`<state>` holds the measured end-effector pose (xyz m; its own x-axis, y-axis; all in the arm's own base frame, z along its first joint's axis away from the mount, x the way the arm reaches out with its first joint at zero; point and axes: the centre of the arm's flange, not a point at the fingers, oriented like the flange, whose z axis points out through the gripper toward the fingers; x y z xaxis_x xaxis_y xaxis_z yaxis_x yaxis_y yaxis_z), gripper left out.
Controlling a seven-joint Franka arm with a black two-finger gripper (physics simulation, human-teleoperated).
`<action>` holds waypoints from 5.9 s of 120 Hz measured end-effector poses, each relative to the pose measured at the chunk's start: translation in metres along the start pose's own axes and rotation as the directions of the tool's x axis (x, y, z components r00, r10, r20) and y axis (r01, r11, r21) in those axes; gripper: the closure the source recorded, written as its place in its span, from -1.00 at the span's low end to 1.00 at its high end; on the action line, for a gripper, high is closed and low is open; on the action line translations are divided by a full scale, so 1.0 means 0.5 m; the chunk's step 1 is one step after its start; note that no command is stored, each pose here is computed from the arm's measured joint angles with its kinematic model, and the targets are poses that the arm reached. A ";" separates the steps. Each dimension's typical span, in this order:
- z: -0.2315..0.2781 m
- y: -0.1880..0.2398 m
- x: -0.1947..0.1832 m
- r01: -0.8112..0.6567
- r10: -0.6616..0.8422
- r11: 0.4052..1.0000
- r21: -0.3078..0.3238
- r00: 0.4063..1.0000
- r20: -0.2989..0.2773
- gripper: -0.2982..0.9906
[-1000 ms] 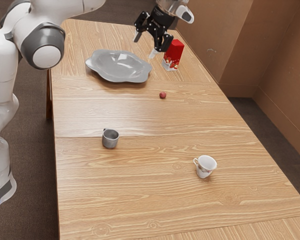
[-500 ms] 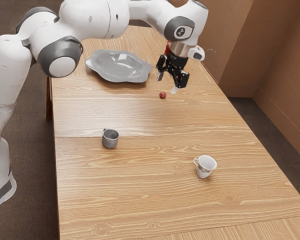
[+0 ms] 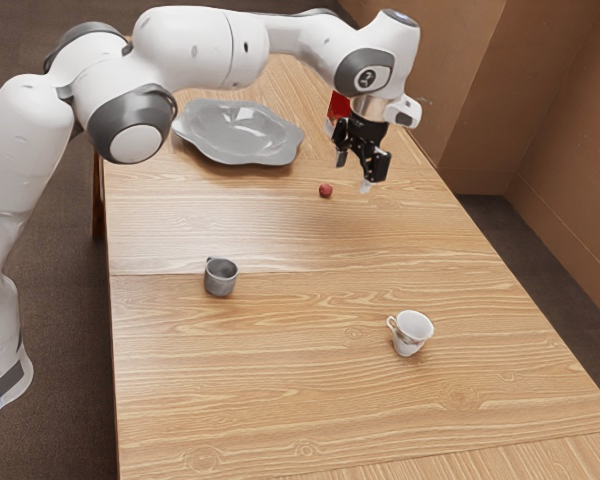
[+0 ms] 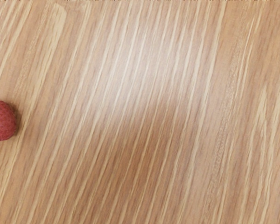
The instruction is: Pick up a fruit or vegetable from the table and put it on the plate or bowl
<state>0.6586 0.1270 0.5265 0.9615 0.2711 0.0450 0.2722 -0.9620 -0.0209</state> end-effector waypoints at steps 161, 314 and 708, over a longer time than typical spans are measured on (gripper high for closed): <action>0.218 -0.199 0.078 0.028 -0.021 0.998 -0.056 0.993 0.117 -0.47; 0.206 -0.207 0.084 0.008 -0.005 1.000 -0.020 0.991 0.133 -0.07; 0.079 -0.591 -0.200 0.261 -0.270 0.961 0.094 0.959 0.093 0.30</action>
<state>0.4836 0.3855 0.4889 0.8517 0.5222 -0.0437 0.5161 -0.8503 -0.1027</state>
